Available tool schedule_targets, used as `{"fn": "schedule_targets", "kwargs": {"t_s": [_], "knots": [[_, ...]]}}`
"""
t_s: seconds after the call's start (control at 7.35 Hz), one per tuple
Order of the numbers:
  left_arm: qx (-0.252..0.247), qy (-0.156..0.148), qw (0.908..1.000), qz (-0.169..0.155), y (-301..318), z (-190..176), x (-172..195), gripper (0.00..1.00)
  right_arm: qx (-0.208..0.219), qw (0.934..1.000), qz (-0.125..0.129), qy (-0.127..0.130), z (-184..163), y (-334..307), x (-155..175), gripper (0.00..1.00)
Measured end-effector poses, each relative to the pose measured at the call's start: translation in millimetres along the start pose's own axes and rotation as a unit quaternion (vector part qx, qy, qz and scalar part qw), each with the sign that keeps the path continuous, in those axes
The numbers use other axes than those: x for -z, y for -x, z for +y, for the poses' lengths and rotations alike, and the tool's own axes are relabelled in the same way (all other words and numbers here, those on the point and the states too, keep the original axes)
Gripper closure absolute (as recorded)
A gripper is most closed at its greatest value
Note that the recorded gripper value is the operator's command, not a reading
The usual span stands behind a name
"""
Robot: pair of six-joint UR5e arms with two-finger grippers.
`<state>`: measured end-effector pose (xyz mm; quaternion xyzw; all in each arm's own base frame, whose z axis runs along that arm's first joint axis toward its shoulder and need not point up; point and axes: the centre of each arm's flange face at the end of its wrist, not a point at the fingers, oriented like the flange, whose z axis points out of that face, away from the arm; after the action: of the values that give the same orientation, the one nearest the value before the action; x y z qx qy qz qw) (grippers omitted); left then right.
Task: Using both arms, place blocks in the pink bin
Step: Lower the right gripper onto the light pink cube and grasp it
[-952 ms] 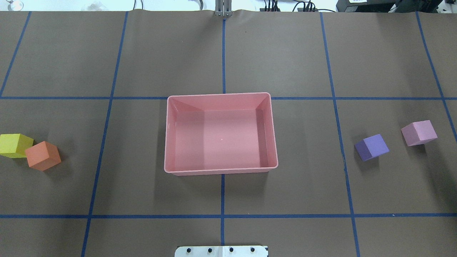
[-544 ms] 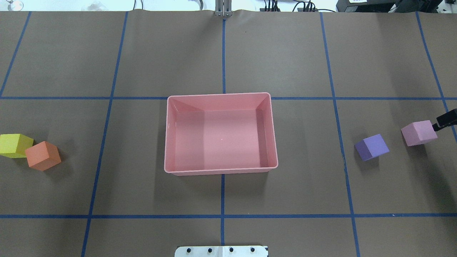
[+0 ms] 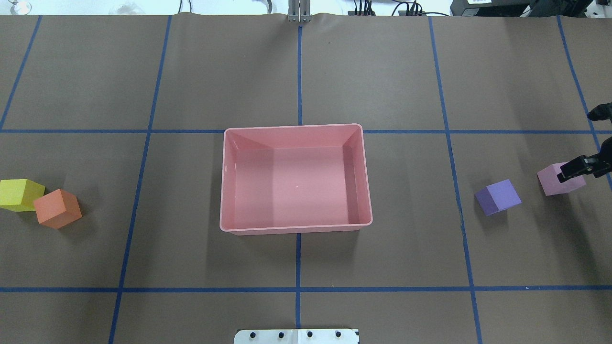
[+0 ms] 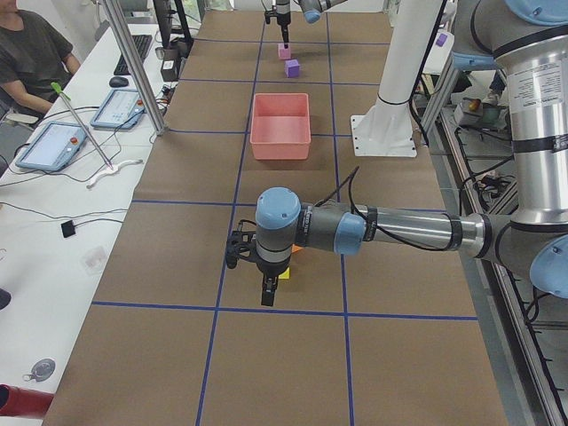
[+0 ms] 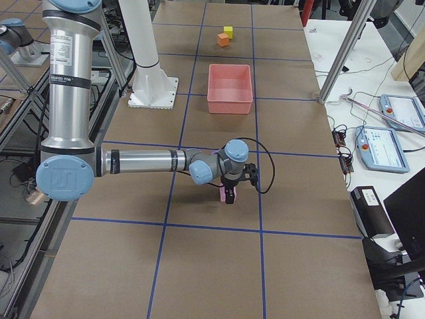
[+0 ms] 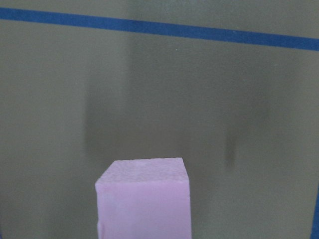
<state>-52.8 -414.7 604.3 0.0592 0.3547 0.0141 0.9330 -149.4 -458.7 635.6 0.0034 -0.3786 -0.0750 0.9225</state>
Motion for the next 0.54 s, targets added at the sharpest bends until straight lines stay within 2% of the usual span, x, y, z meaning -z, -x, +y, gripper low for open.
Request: {"fn": "schedule_targets", "kwargs": {"t_s": [0.14, 0.27, 0.41, 0.54], "knots": [[0.000, -0.001, 1.0000, -0.001, 0, 0, 1, 0.00, 0.006, 1.0000, 0.002, 0.001, -1, 5, -5, 0.02], [0.000, -0.001, 1.0000, -0.002, 0, 0, 1, 0.00, 0.011, 0.9999, 0.004, 0.004, -3, 8, -10, 0.31], [0.000, -0.002, 1.0000, -0.002, 0, 0, 1, 0.01, 0.013, 0.9999, 0.005, 0.006, -6, 11, -14, 0.91], [0.005, -0.001, 1.0000, -0.002, 0, -1, 1, 0.01, 0.015, 0.9999, 0.005, 0.006, -9, 14, -15, 1.00]]}}
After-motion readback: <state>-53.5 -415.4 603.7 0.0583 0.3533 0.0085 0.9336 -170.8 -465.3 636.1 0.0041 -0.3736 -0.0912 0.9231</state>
